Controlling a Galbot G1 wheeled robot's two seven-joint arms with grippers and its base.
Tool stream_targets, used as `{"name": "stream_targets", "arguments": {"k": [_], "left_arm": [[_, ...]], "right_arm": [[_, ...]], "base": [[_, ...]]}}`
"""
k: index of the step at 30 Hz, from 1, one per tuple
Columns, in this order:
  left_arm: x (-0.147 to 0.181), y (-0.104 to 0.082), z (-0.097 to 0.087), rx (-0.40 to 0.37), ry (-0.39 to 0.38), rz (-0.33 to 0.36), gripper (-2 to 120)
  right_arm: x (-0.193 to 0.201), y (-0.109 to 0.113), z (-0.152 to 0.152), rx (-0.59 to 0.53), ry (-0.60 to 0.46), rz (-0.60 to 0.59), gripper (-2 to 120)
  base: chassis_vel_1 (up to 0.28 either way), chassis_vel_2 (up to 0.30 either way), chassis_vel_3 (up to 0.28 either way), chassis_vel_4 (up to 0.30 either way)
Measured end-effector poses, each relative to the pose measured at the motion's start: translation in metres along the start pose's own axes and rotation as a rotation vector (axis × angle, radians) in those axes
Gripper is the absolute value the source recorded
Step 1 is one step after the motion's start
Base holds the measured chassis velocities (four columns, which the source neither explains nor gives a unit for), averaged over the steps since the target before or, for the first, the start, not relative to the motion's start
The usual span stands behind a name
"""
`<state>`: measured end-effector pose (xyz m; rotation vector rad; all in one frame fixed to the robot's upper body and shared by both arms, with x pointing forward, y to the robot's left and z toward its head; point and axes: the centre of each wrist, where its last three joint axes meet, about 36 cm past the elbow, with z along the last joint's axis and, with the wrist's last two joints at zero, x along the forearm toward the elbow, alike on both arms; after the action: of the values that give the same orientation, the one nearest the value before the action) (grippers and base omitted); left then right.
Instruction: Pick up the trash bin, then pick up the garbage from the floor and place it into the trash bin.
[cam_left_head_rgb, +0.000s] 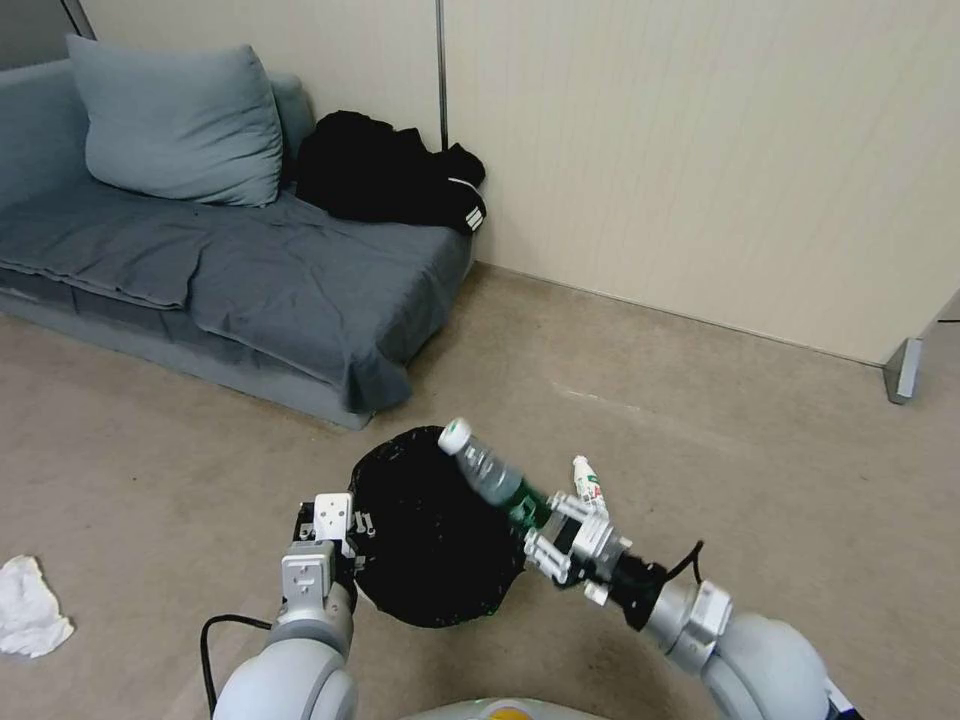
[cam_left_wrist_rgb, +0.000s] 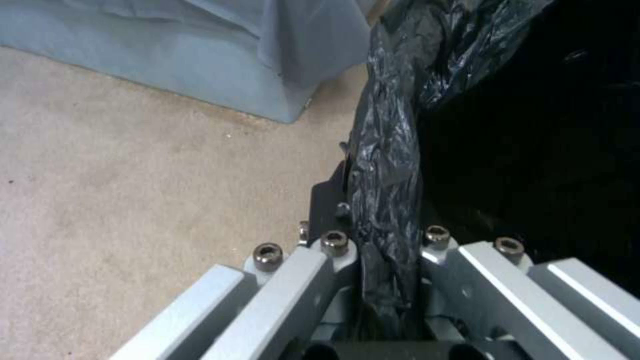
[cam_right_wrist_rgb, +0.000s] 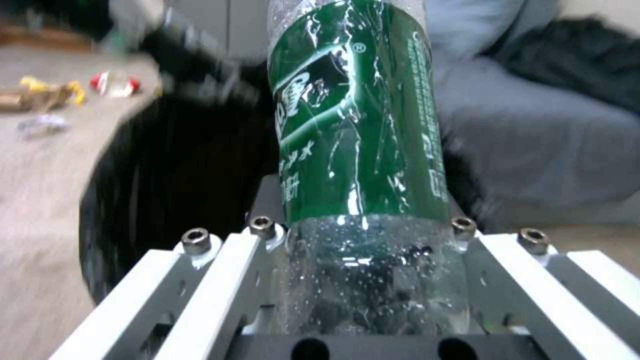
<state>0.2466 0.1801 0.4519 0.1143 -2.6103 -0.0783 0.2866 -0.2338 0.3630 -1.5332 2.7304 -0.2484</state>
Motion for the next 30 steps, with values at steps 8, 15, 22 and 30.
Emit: {"name": "stream_targets", "arguments": {"k": [8, 15, 22, 30], "left_arm": [[-0.001, -0.01, 0.002, 0.008, 0.008, 0.019, 1], [0.0, -0.018, 0.004, 0.011, 0.017, 0.04, 1], [0.0, -0.021, 0.005, 0.011, 0.021, 0.047, 1], [-0.004, -0.023, 0.006, 0.009, 0.021, 0.05, 1]], "right_arm": [[-0.019, -0.008, 0.022, -0.018, 0.028, -0.043, 24], [-0.043, -0.004, 0.034, -0.038, 0.035, -0.047, 24], [-0.055, -0.005, 0.033, -0.043, 0.033, -0.024, 50], [-0.052, -0.005, 0.031, -0.04, 0.037, -0.019, 78]], "base": [[0.0, 0.0, 0.0, 0.0], [0.0, 0.0, 0.0, 0.0], [0.0, 0.0, 0.0, 0.0], [0.0, 0.0, 0.0, 0.0]]}}
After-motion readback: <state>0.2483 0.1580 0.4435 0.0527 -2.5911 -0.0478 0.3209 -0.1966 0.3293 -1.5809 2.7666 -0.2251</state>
